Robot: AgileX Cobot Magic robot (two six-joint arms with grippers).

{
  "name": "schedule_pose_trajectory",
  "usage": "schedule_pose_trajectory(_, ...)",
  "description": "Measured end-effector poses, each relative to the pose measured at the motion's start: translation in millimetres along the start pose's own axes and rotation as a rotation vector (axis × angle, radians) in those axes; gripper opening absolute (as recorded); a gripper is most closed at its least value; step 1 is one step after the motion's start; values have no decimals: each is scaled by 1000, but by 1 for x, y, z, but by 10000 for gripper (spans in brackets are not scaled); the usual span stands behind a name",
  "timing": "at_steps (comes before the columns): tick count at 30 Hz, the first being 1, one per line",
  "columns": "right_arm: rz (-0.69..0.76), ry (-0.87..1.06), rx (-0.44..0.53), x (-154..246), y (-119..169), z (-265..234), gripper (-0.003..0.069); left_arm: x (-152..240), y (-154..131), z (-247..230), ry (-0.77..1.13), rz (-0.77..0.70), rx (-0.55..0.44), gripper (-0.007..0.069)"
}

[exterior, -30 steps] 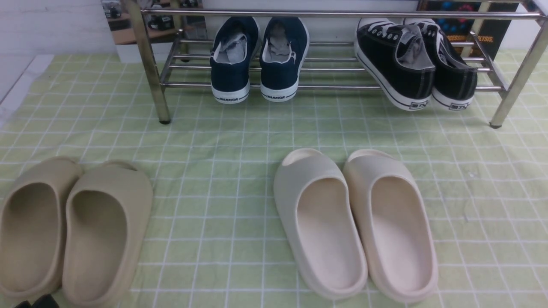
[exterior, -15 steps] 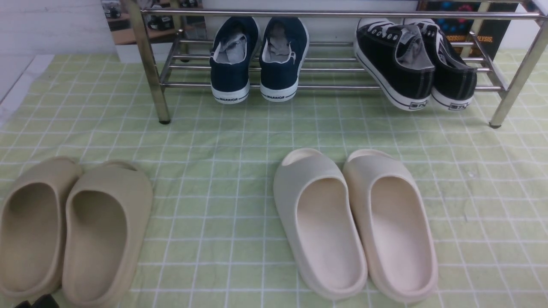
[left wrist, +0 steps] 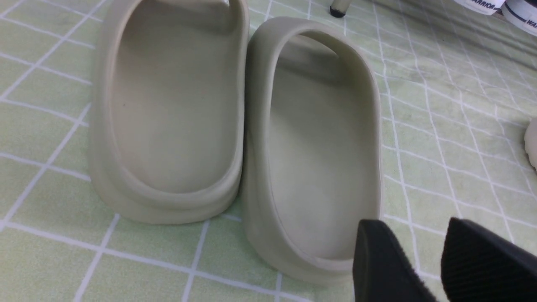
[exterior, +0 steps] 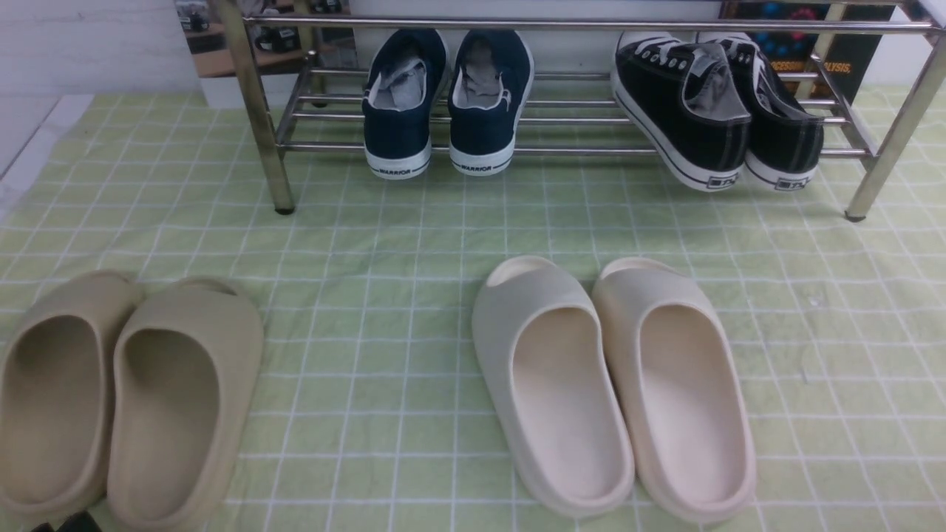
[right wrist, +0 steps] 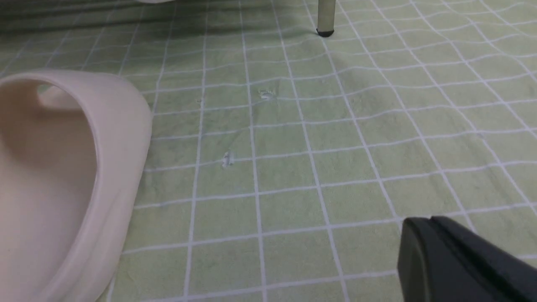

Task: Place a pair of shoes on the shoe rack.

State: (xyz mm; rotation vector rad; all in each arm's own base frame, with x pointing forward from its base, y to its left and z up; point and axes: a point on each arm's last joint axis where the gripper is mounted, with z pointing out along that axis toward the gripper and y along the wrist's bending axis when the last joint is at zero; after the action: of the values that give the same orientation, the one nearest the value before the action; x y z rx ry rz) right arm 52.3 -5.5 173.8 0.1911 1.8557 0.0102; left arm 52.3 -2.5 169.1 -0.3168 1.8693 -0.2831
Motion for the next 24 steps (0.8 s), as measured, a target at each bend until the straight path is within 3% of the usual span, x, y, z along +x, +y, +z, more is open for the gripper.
schedule_pose_trajectory(24,0,6,1,0,0,0,5,0,0,0,1,0,0,239)
